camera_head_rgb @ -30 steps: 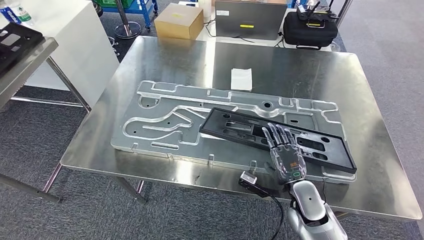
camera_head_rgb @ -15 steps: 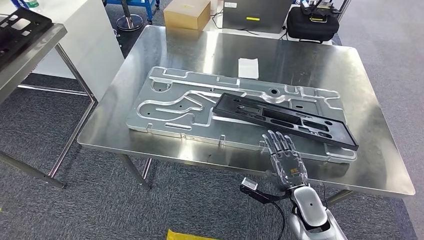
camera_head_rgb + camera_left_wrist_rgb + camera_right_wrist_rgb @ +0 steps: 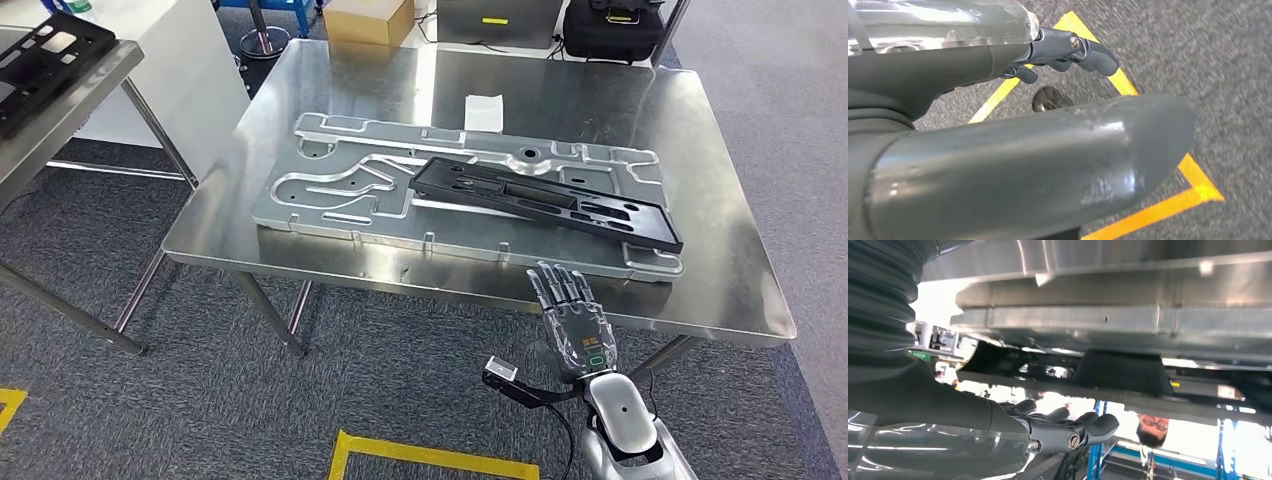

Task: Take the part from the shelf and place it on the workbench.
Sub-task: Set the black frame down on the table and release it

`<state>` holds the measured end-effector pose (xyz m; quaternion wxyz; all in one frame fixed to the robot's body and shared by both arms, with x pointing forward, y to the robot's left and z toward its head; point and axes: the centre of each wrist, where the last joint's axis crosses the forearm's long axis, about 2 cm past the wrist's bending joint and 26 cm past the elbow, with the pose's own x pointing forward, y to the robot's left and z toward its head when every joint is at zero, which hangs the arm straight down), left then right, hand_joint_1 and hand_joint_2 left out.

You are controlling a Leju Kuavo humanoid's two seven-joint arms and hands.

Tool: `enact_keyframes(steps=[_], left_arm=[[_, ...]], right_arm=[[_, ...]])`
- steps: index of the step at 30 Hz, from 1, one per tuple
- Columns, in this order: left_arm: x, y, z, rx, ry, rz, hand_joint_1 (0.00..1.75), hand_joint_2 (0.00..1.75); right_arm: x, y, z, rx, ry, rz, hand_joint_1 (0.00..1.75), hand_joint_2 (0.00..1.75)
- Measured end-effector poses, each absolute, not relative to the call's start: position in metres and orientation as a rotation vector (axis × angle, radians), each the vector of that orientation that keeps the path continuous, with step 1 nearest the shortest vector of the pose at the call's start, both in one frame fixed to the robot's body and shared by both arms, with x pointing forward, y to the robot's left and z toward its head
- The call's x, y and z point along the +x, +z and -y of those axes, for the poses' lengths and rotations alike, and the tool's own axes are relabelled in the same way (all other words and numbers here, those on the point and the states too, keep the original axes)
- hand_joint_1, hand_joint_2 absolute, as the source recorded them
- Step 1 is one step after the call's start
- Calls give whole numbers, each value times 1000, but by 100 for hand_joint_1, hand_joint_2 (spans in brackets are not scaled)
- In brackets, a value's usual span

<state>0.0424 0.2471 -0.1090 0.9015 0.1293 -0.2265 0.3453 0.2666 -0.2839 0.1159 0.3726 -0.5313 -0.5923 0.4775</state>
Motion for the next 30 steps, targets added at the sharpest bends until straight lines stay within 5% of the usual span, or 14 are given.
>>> enact_keyframes(steps=[11,15,30], left_arm=[[45,-109,-247,264,751,476,0,0],[44,-109,-247,263,760,475,0,0],[39,-109,-244,303,890,442,0,0]], right_arm=[[259,110,283,-1357,1247,1505,0,175],[256,107,282,-1353,1256,1498,0,0],[165,41,258,-1149,1046,1456,0,0]])
